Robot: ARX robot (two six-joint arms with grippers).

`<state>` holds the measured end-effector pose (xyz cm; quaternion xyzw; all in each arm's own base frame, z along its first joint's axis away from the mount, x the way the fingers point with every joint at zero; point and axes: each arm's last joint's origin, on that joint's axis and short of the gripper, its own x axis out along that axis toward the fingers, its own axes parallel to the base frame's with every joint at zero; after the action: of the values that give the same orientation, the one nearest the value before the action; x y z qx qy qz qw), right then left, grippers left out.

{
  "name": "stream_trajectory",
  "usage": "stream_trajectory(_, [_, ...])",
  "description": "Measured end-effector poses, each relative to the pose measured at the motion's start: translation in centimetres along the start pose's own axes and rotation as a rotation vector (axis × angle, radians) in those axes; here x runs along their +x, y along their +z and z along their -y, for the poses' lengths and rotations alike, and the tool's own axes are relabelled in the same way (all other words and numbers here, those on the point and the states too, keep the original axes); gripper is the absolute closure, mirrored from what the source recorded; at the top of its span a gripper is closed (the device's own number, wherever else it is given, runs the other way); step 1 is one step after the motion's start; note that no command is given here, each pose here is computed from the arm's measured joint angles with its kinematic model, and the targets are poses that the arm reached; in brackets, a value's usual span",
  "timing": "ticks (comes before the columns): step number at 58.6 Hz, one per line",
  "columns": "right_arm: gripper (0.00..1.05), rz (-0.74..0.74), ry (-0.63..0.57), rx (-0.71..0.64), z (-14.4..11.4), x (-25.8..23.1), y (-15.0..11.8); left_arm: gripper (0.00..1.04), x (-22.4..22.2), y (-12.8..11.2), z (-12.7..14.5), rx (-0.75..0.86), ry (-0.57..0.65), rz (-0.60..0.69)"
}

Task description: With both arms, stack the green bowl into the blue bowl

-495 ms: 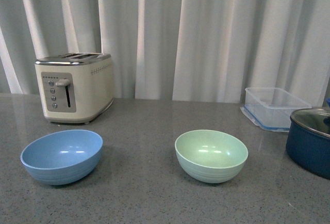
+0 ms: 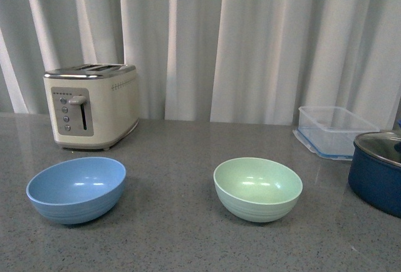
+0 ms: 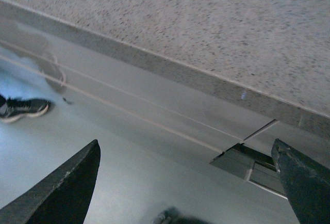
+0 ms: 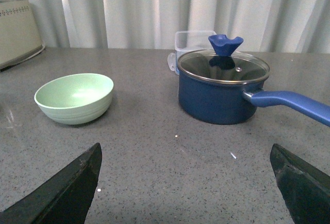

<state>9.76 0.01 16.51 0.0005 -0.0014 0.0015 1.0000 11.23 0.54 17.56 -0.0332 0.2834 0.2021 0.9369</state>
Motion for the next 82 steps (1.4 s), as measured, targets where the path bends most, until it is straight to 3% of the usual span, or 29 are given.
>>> stream_trajectory(20, [0.10,0.000,-0.002,0.000,0.0,0.0,0.0,0.07,3.0,6.9,1.1,-0.089,-0.084,0.041])
stream_trajectory(42, [0.10,0.000,-0.002,0.000,0.0,0.0,0.0,0.07,9.4,13.5,3.8,-0.056,-0.109,-0.090])
stream_trajectory(61, [0.10,0.000,-0.003,0.000,0.0,0.0,0.0,0.07,13.2,16.1,6.6,-0.060,-0.136,-0.203])
stream_trajectory(82, [0.10,0.000,-0.003,0.000,0.0,0.0,0.0,0.07,16.6,16.1,8.4,-0.047,-0.116,-0.247])
